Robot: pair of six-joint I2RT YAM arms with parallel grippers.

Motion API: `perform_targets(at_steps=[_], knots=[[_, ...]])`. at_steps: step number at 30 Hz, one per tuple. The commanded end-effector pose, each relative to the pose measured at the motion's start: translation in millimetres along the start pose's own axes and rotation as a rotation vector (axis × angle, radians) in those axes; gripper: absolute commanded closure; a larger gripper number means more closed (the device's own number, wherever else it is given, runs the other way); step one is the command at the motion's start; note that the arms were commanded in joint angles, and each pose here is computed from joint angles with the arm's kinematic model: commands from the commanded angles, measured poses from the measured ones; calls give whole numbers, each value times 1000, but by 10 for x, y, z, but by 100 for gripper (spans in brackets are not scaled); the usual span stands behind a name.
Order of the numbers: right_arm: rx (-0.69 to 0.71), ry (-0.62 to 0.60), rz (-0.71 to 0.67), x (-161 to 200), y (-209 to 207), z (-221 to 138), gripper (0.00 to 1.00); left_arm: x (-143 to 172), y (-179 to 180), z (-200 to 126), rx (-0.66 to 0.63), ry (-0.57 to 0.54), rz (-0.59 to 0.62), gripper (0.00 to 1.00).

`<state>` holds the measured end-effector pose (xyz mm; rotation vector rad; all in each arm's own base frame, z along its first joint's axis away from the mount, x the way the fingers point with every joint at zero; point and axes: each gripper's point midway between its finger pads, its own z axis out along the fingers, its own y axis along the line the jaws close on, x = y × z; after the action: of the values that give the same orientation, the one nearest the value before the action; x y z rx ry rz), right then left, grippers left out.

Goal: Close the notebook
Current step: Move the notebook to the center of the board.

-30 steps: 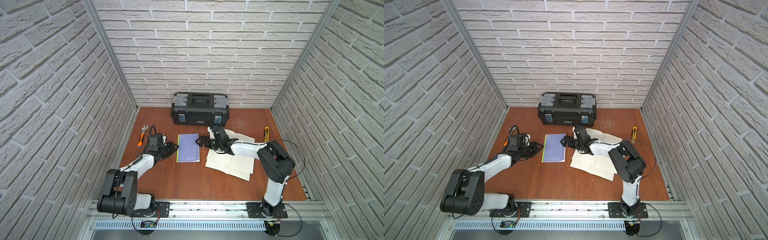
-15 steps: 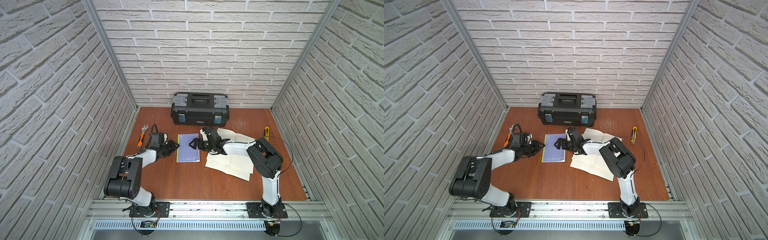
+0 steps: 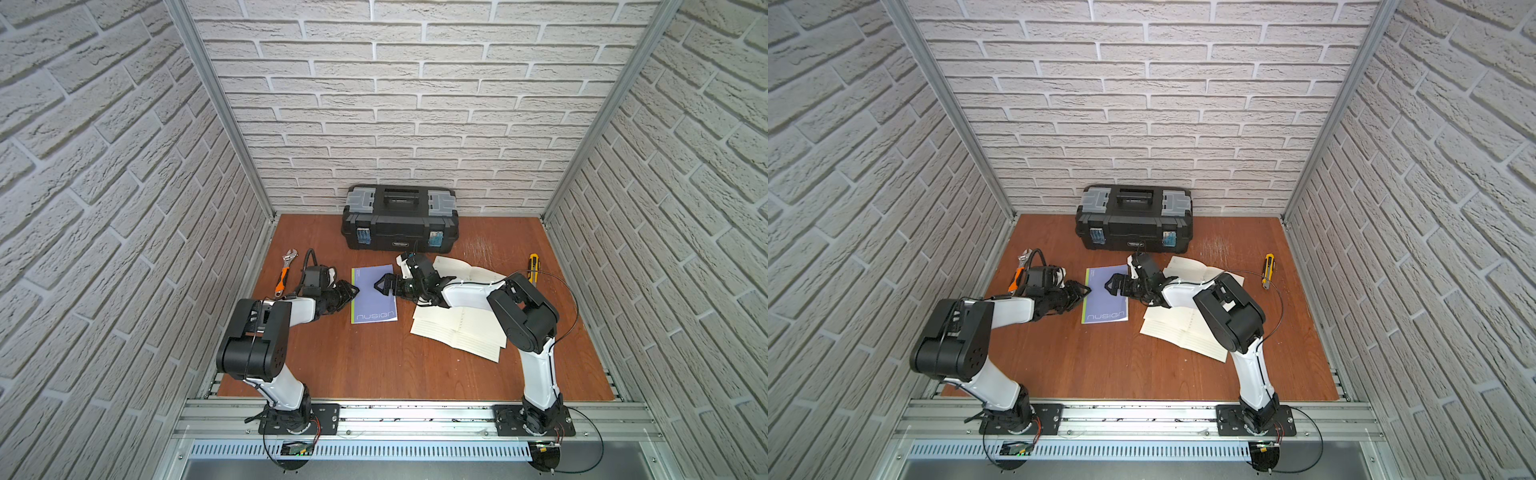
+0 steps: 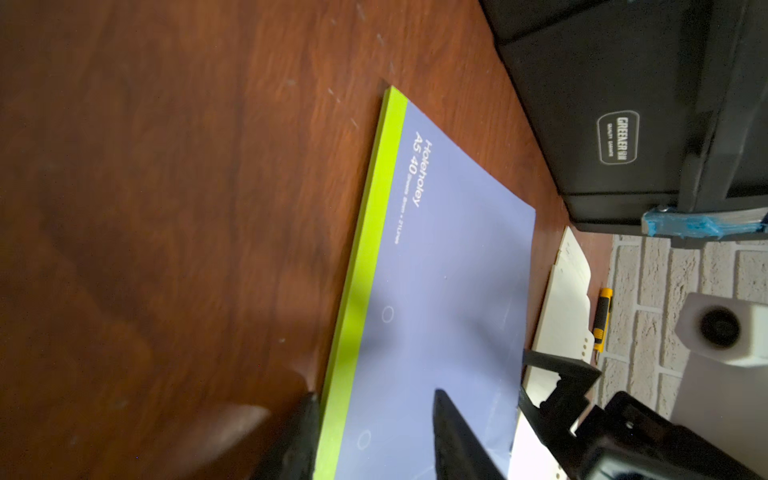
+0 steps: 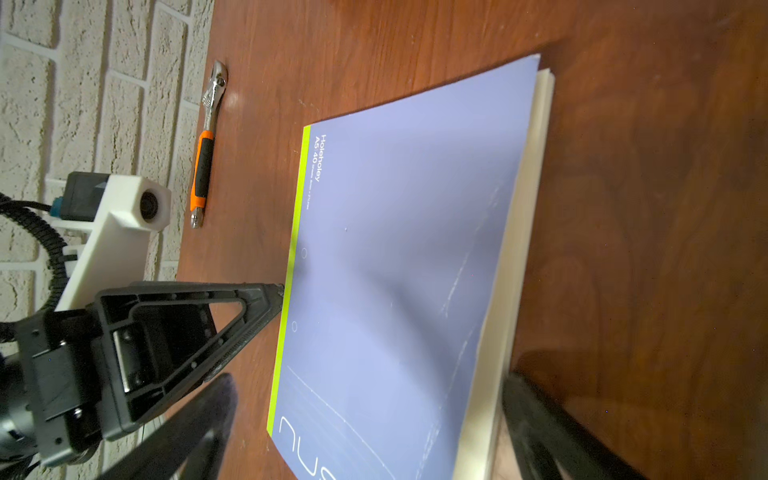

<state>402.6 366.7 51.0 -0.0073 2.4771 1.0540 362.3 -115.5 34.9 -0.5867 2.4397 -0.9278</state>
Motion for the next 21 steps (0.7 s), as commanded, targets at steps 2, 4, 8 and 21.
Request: perform_targets(at_steps=[2,4,8,21], knots=[[-66,45,-13,116,147,206,1,-72,160,-26,-31,-46,-38,55],[-99,45,-22,89,230,285,1,-123,243,-79,-44,-70,-59,54],[-144,64,-38,79,379,463,1,-229,354,-209,-71,-117,-89,54],[-163,82,-75,98,654,687,1,-397,541,-730,-266,-218,-37,48]])
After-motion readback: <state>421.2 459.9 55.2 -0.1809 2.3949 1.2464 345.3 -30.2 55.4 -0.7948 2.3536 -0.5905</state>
